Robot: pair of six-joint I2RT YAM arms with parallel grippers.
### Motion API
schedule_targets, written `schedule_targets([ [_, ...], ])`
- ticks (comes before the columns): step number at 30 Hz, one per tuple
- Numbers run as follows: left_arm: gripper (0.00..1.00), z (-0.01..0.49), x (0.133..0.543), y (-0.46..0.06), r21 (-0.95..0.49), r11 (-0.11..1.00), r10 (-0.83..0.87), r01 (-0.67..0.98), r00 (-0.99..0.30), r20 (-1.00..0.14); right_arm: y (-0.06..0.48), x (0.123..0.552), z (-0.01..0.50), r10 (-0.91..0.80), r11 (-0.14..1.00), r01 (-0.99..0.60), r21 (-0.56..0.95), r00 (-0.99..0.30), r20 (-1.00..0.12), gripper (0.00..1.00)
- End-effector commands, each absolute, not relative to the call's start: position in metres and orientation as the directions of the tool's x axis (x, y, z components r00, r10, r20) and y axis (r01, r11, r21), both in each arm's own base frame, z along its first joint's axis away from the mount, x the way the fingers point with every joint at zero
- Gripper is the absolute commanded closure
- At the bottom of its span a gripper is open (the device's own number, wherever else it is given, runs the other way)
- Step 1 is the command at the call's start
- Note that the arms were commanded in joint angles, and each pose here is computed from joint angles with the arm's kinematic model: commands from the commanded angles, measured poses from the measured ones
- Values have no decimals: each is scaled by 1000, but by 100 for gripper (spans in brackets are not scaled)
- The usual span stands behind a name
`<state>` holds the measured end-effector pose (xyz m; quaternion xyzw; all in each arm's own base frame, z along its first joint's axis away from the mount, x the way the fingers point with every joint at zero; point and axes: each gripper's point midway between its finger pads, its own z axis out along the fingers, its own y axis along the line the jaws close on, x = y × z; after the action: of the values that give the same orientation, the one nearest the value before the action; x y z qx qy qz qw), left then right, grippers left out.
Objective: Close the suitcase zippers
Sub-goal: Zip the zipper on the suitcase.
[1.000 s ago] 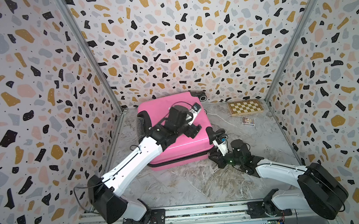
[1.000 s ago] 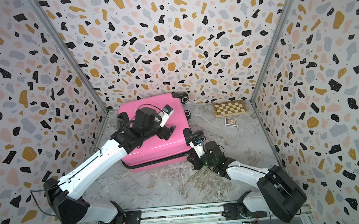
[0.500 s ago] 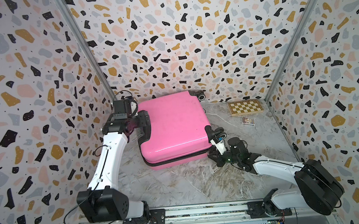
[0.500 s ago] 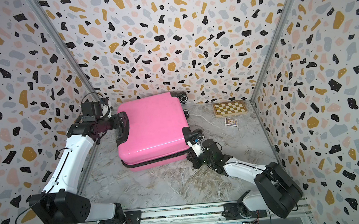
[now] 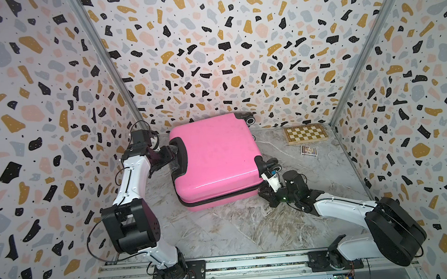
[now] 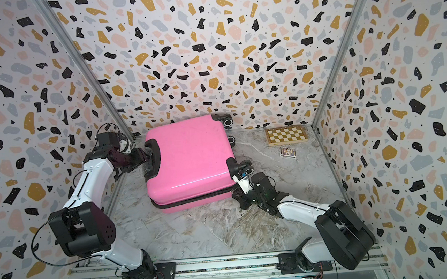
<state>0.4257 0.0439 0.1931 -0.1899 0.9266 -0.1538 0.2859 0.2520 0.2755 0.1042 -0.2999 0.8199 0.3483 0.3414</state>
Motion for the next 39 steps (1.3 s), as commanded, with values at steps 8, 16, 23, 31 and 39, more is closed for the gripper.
schedule_targets([
  [8,68,175,436,27,-487,838,-457,-245,-803,-383,274,271,98,-301,628,-718,299,-578,-758,100],
  [16,85,184,390,27,-502,805,-552,-316,-709,-438,245,317,102,-291,697,-676,238,-570,-768,100],
  [23,100,193,345,26,-589,685,-717,-429,-543,-438,244,325,114,-316,648,-728,222,-523,-791,100],
  [31,100,213,336,30,-682,547,-835,-485,-371,-406,289,269,112,-369,494,-828,266,-476,-798,100],
  [39,100,232,341,25,-714,503,-864,-488,-303,-402,338,211,123,-425,332,-908,255,-385,-819,100],
])
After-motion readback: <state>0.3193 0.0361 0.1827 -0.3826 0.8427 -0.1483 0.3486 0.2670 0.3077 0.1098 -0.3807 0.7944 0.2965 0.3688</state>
